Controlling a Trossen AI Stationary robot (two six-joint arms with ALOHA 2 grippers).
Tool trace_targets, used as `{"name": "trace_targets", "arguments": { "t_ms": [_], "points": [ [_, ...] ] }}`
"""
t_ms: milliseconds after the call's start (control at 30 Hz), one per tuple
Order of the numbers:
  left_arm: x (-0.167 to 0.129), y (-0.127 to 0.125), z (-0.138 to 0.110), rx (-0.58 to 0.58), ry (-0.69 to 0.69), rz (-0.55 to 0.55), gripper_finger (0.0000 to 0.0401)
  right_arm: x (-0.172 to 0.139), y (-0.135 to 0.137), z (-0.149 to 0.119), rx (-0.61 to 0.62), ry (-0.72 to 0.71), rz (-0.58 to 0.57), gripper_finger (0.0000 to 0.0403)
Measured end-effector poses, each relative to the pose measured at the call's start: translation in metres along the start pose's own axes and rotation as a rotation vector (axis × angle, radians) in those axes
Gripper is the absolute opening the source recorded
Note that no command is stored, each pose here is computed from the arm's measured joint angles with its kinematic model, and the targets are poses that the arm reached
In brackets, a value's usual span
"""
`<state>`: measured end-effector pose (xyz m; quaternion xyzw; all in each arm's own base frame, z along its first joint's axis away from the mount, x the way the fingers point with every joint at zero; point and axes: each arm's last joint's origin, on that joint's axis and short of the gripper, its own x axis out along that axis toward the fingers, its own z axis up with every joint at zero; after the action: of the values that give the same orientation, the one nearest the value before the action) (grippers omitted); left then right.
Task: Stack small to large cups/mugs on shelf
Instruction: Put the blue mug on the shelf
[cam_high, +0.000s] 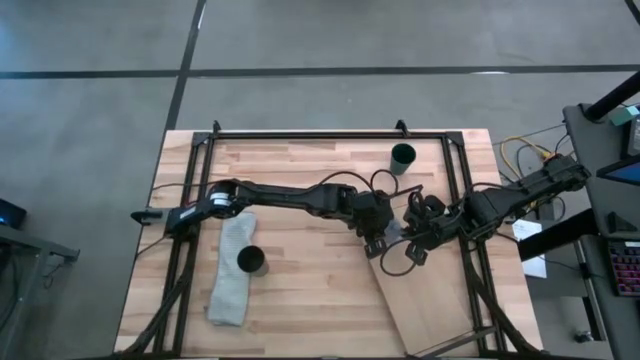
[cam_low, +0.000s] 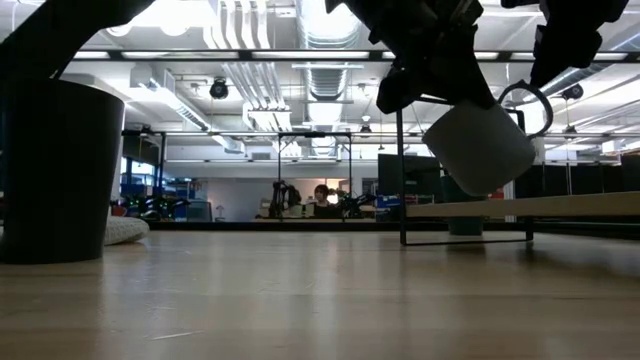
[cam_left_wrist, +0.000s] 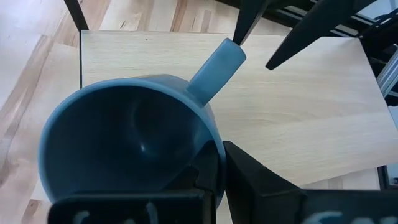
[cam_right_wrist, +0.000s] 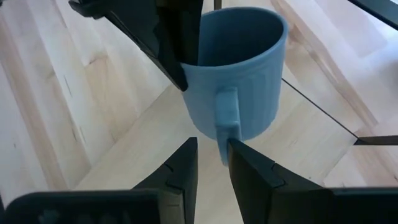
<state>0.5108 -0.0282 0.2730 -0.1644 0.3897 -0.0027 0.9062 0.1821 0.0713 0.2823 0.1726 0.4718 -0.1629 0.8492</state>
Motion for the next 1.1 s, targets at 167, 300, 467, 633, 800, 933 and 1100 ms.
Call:
{"name": "trace_targets", "arguments": {
  "t_ms": [167, 300, 467, 633, 800, 933, 1100],
  "points": [
    [-0.0024, -0.0012, 0.0022, 0.001, -0.003, -0.018, 0.0, 0.0029, -0.0012, -0.0015, -0.014, -0.009, -0.02, 0.0082],
    [-0.0025, -0.0015, 0.0025, 0.004, -0.004, -0.022, 0.0, 0.0022, -0.001, -0.0013, -0.014, -0.01, -0.019, 0.0082],
    [-0.0024, 0.0007, 0.0012, 0.005, 0.013, -0.02, 0.0, -0.0041, 0.0014, 0.0037, -0.009, -0.028, 0.002, 0.0082],
    [-0.0027, 0.0005, 0.0015, 0.011, 0.011, -0.023, 0.0, -0.0066, 0.0021, 0.0059, -0.017, -0.042, 0.005, 0.0082],
    [-0.0027, 0.0005, 0.0015, 0.011, 0.01, -0.022, 0.0, -0.0062, 0.0014, 0.0052, -0.034, -0.037, -0.003, 0.0082],
    [-0.0027, 0.0005, 0.0016, 0.011, 0.009, -0.021, 0.0, -0.006, -0.002, 0.0021, -0.046, -0.006, -0.036, 0.0082],
    [-0.0034, 0.0, 0.0027, 0.008, 0.003, -0.026, 0.0, -0.0059, -0.0033, 0.0011, -0.042, 0.004, -0.048, 0.0082]
  ]
}}
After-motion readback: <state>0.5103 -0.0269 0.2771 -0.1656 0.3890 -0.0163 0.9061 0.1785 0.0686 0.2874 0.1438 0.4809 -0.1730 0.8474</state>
